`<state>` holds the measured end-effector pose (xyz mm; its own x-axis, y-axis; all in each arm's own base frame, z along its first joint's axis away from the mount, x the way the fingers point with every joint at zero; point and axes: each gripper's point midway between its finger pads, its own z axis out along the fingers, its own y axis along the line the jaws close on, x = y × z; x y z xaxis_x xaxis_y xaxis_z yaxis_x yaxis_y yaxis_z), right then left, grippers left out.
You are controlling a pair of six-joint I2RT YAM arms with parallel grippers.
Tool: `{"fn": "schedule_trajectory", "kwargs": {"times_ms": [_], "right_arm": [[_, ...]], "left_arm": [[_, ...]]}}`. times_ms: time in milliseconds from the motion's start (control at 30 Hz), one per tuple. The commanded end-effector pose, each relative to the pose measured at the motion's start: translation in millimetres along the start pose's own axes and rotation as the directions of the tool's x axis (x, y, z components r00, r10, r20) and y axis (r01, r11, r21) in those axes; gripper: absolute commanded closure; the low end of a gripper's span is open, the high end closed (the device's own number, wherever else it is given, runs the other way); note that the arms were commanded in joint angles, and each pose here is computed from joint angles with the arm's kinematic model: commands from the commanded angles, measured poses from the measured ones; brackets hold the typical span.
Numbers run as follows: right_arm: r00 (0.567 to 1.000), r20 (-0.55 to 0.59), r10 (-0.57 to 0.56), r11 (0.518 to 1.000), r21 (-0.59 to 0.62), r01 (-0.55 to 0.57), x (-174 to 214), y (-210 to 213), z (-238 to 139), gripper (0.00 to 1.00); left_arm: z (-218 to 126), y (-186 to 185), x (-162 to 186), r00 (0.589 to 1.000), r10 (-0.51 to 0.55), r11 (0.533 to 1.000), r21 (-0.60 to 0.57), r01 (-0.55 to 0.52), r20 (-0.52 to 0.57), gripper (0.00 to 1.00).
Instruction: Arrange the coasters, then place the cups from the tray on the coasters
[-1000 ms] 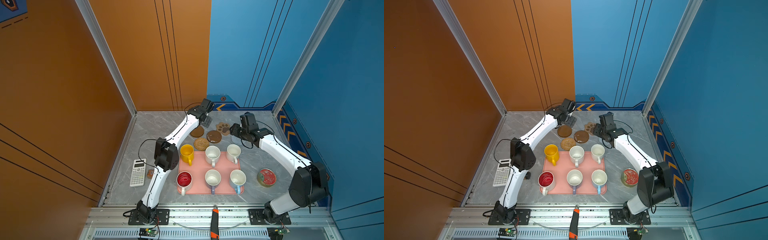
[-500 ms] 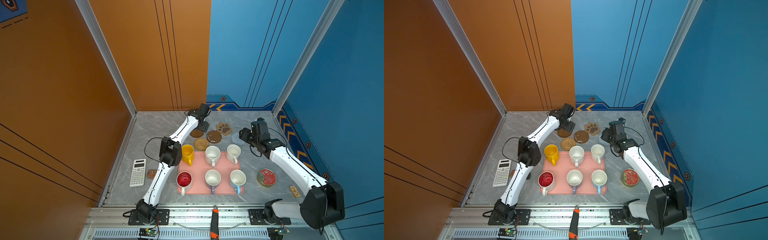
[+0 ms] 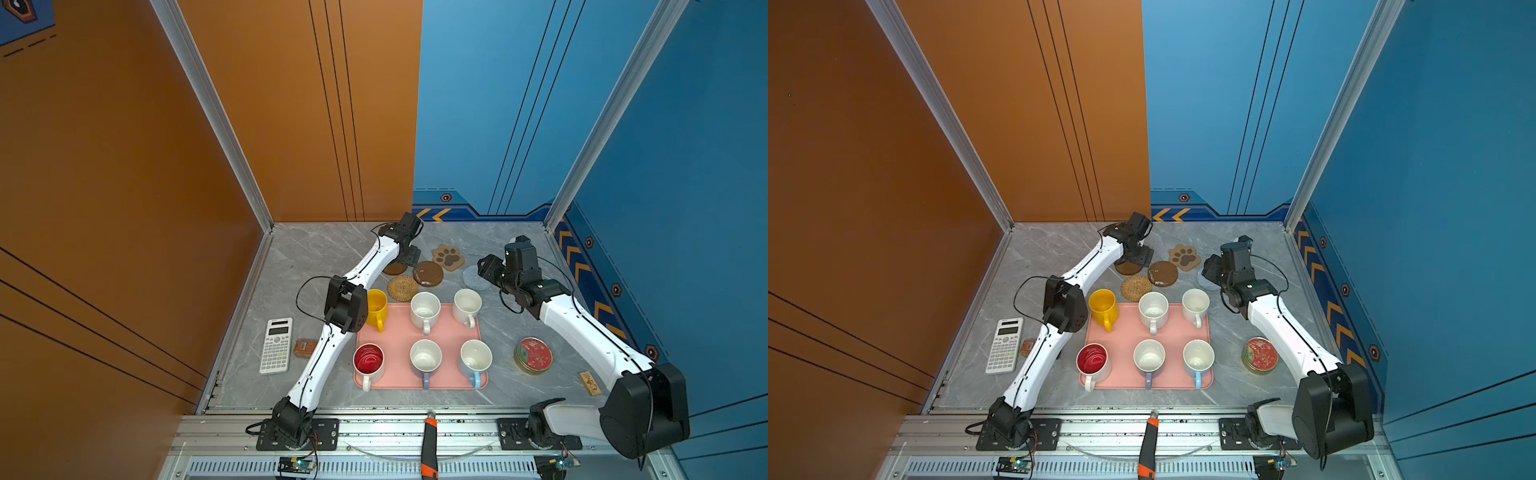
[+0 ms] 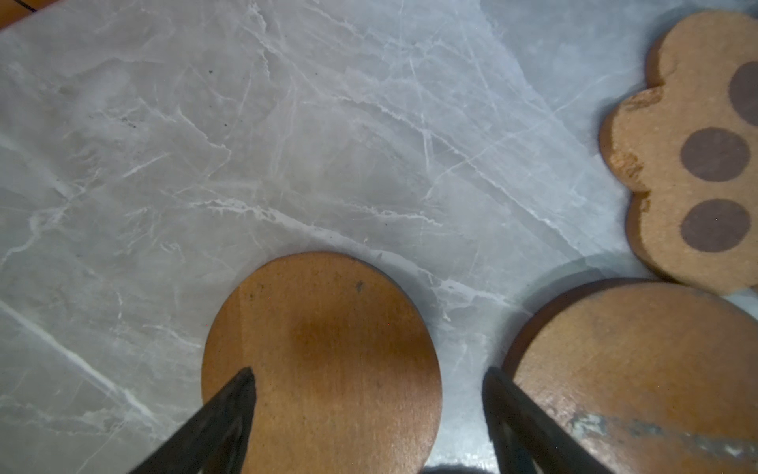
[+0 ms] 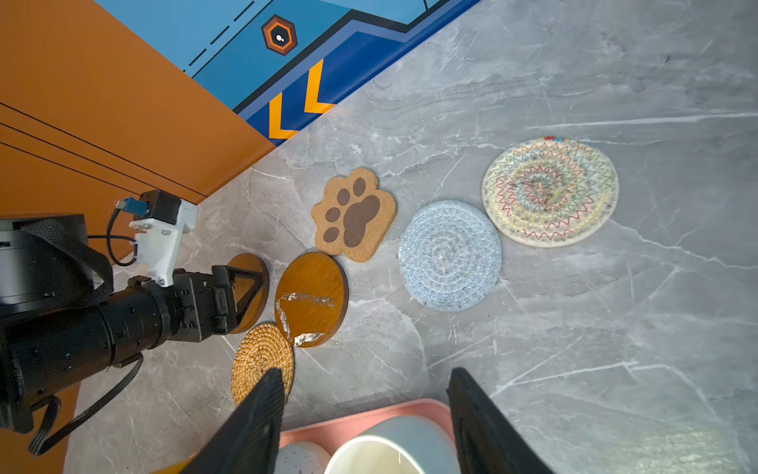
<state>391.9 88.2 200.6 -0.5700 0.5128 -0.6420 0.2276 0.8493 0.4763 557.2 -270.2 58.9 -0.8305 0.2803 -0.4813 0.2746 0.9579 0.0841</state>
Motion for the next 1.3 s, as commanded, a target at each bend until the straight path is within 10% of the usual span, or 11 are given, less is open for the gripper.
{"fn": "schedule_trajectory", "kwargs": {"times_ms": [0, 1267], "right_arm": [[1.0, 0.017, 0.024, 0.999, -0.042, -0.024, -4, 6, -5, 0.37], [0.998, 0.002, 0.055, 0.995, -0.089, -0.055, -3, 8, -3, 0.37]], "left_arm": [[11, 6, -3, 0.999, -0.035, 0.999, -0.025, 0.035, 0.02, 0.13], [33, 63, 60, 0.976, -0.154, 0.984, -0.112, 0.138, -0.152, 0.22]]}}
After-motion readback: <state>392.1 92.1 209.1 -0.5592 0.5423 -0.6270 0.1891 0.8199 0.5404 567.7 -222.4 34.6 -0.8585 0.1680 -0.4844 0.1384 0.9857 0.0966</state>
